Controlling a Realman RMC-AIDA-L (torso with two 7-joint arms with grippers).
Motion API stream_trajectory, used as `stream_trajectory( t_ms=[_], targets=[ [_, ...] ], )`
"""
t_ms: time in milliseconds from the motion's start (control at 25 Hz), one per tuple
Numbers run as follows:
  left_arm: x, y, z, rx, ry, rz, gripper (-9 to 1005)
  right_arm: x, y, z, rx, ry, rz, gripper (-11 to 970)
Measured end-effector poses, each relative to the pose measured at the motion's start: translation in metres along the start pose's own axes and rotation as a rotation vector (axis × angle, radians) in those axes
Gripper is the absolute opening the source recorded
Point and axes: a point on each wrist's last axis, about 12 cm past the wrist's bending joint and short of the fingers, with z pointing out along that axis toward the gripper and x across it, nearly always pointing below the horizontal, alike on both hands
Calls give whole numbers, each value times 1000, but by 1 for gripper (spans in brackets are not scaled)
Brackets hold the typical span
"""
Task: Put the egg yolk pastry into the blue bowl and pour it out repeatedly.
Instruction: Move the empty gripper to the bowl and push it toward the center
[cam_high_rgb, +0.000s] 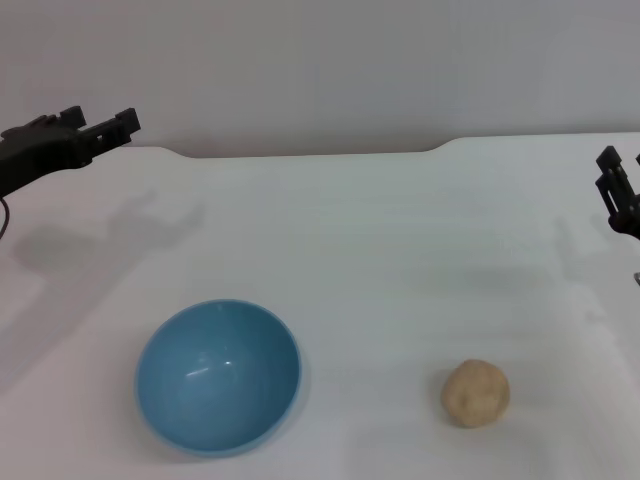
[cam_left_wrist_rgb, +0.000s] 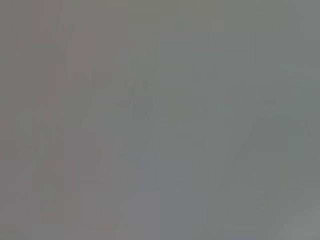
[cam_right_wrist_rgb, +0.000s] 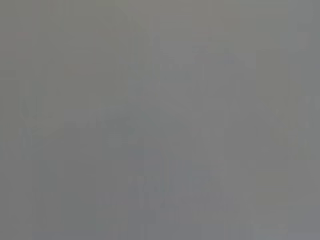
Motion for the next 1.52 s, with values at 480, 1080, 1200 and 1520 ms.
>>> stream_trajectory(
  t_ms=[480,1080,1200,1520],
  targets=[
    [-4,-6,-9,39,257,54,861,0,2,9,-4,17,-1,467],
    [-17,-31,-15,29,540,69,860,0,2,12,0,24,0,467],
    [-18,-33,-20,-3,590,50,860,-1,2,14,1,21,0,467],
    [-21,-36,-27,-81,688,20,860,-1,0,14,7,28,-2,466]
  ],
)
